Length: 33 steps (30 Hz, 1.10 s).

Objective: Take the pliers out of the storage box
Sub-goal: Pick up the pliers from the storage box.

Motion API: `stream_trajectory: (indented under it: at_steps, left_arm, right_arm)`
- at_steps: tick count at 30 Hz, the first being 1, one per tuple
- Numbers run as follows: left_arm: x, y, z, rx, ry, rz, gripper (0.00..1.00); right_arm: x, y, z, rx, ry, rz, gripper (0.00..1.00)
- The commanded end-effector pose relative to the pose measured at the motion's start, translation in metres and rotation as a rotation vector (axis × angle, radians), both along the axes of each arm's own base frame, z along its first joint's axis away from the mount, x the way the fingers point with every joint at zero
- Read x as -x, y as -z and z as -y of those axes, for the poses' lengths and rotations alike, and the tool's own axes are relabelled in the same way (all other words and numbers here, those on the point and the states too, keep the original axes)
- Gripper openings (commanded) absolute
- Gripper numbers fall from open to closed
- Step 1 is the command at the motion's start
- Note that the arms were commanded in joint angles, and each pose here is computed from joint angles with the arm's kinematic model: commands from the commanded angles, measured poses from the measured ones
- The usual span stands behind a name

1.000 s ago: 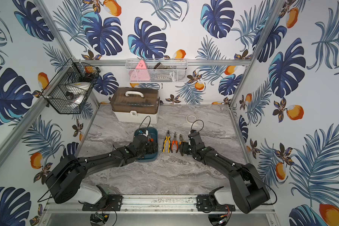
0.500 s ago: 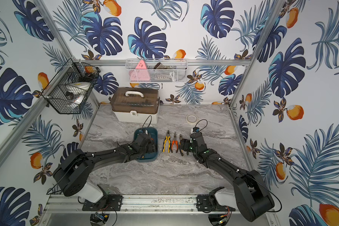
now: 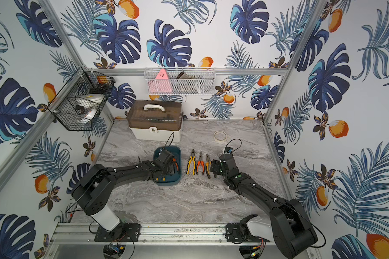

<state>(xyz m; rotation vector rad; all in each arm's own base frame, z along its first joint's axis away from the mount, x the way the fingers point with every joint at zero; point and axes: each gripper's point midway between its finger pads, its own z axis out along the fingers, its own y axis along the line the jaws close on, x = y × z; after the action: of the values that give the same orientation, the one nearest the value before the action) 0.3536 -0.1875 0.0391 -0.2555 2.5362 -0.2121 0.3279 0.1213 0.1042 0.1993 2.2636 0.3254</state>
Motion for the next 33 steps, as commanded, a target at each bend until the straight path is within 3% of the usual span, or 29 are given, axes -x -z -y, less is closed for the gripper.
stream_trajectory:
  at_steps: [1,16,19,23,33]
  left_arm:
    - [0.002,0.002,0.000,0.011,-0.011,-0.019,0.51]
    - [-0.001,0.026,0.000,-0.038,-0.010,-0.115,0.43]
    - [-0.001,0.029,-0.001,-0.045,-0.011,-0.122,0.38]
    - [-0.002,0.025,0.000,-0.041,-0.007,-0.115,0.19]
    - [-0.003,0.004,0.005,0.006,0.037,-0.032,0.03]
  right_arm:
    - [-0.003,-0.002,0.001,-0.003,0.017,0.007,0.80]
    - [-0.004,0.004,-0.005,-0.033,-0.004,-0.007,0.79]
    - [-0.005,0.006,-0.007,-0.029,-0.013,-0.022,0.79]
    - [-0.007,0.008,-0.009,-0.033,-0.018,-0.030,0.79]
    - [-0.008,0.010,-0.011,-0.037,-0.022,-0.038,0.79]
